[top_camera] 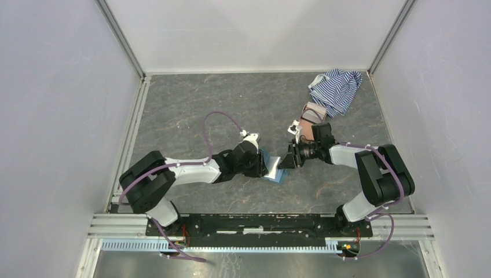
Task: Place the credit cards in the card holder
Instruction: Open the card holder at the center of the board.
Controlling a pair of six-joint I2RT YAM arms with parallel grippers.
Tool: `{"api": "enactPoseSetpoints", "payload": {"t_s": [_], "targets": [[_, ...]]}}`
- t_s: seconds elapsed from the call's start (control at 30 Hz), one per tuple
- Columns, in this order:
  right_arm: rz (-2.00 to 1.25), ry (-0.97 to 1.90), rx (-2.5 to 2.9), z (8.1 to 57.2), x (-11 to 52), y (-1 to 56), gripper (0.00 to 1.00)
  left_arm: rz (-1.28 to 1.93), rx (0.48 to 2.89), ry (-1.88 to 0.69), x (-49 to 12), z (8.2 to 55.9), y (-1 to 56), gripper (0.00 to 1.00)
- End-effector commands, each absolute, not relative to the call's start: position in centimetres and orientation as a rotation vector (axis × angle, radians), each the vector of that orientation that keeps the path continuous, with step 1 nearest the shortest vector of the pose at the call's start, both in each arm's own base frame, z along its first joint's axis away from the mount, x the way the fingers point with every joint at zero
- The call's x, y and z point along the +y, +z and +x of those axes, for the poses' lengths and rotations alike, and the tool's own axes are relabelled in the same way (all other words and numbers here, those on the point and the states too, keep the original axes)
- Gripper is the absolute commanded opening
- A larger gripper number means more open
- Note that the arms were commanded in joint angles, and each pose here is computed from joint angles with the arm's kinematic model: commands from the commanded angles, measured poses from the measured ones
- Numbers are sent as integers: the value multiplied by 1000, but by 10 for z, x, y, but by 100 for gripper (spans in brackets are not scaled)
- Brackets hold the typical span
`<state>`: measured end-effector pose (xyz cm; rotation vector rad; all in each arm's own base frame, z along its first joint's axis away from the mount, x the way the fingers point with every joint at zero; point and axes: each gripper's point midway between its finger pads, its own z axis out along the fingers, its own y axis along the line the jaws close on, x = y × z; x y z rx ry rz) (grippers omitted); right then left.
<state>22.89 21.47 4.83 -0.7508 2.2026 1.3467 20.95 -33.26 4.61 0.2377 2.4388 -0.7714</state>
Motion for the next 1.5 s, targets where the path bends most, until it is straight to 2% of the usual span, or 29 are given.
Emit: {"api": "enactPoseSetpoints", "payload": {"t_s": [0.0, 0.13, 0.27, 0.7, 0.83, 1.07, 1.2, 1.47], "targets": [[-774, 1360, 2178, 232, 218, 50, 39, 340, 2400, -889, -351, 217, 45, 45], [-758, 1474, 2158, 224, 224, 54, 40, 353, 2389, -957, -353, 220, 42, 53], [-729, 1592, 2127, 217, 230, 62, 38, 382, 2368, -939, -351, 224, 44, 55], [-663, 1612, 2145, 237, 237, 67, 38, 446, 2267, -1132, -357, 214, 61, 59], [-695, 1638, 2116, 235, 241, 73, 38, 417, 2251, -1187, -355, 219, 64, 65], [-753, 1672, 2067, 230, 250, 85, 37, 392, 2242, -1255, -359, 220, 69, 68], [-744, 1659, 2079, 232, 250, 82, 37, 345, 2260, -1272, -355, 222, 63, 64], [-781, 1585, 2089, 240, 245, 78, 38, 257, 2271, -1317, -349, 223, 61, 36]]}}
